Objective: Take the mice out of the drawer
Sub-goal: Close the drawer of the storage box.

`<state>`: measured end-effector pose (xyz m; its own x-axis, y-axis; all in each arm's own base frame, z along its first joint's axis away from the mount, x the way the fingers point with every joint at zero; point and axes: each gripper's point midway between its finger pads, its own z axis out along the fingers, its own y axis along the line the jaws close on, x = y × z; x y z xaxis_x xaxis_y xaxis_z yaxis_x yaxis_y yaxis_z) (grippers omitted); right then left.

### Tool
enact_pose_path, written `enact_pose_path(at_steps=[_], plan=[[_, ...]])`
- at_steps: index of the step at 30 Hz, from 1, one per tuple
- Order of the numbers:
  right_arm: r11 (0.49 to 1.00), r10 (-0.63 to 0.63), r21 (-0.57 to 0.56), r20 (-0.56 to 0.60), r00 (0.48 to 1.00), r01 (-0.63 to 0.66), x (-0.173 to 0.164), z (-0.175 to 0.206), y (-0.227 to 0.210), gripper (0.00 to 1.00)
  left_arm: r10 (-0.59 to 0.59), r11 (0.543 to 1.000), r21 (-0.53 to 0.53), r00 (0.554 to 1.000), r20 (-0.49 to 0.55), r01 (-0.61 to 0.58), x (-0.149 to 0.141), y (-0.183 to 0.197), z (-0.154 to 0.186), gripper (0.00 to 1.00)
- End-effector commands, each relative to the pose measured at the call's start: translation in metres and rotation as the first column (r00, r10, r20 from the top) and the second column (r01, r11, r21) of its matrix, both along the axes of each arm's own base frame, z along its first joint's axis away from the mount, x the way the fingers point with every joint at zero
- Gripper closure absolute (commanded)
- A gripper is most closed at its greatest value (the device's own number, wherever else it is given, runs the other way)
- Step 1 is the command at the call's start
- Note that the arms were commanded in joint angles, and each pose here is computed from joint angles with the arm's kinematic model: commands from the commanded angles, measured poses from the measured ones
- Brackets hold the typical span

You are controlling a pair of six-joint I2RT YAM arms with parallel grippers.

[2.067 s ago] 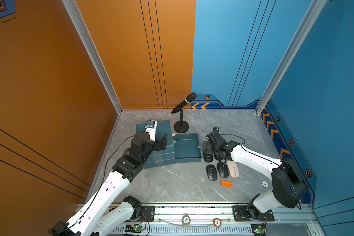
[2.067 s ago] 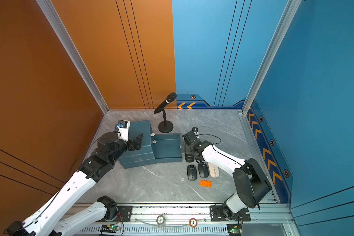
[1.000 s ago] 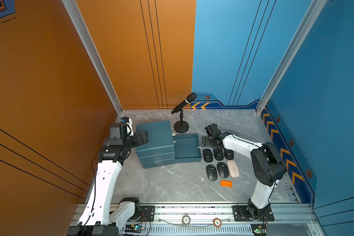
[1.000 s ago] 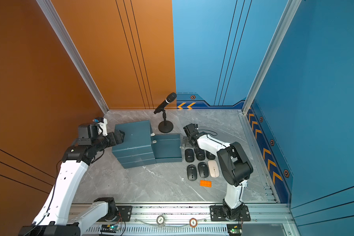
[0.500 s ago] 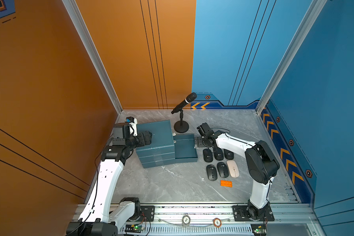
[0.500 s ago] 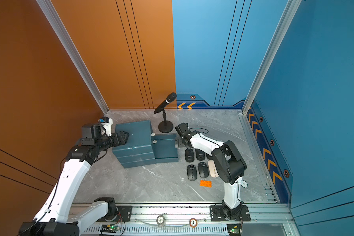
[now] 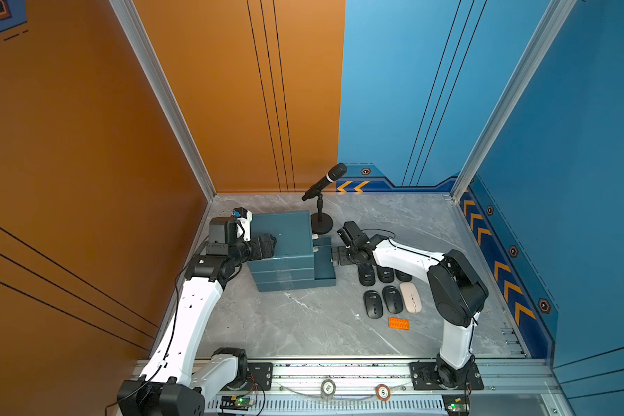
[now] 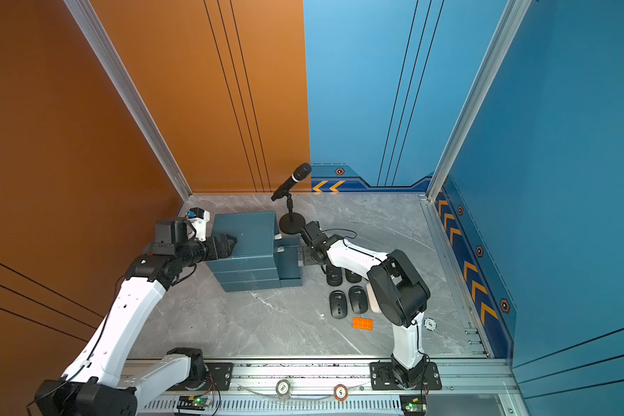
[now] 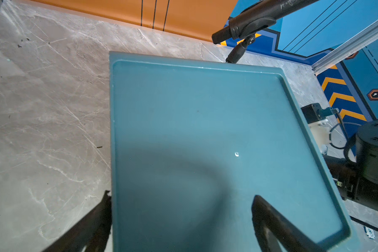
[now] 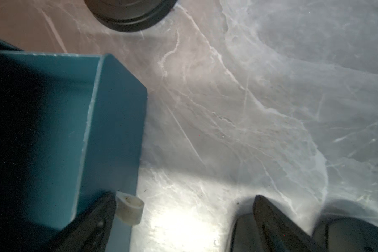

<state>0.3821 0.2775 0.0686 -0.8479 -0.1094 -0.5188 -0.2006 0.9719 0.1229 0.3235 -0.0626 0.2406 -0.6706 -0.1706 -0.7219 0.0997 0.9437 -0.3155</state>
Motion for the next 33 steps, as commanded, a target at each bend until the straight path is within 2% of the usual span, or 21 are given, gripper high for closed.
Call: enact_pose_path(at_steps=[1,3,18,33], plan=[[0.998,-0.001,0.061,0.001,1.0,0.001,0.0,-0.006,0.015,0.0,-0.068,0.998,-0.014,0.998,0.002,0.068,-0.004,-0.015,-0.002,0.02],[0.997,0.025,0.072,-0.003,1.0,-0.024,-0.008,-0.009,0.03,0.0,-0.062,0.998,-0.008,0.998,0.003,0.062,-0.004,-0.013,-0.003,0.02],[0.987,0.091,0.137,-0.002,0.996,-0.09,-0.027,-0.003,0.063,0.0,-0.086,0.996,-0.018,0.996,-0.002,0.086,-0.004,-0.018,-0.007,0.02],[0.97,0.118,0.212,-0.001,0.993,-0.115,-0.035,-0.003,0.072,0.0,-0.151,0.988,-0.03,0.988,-0.004,0.151,-0.01,-0.035,-0.008,0.02]])
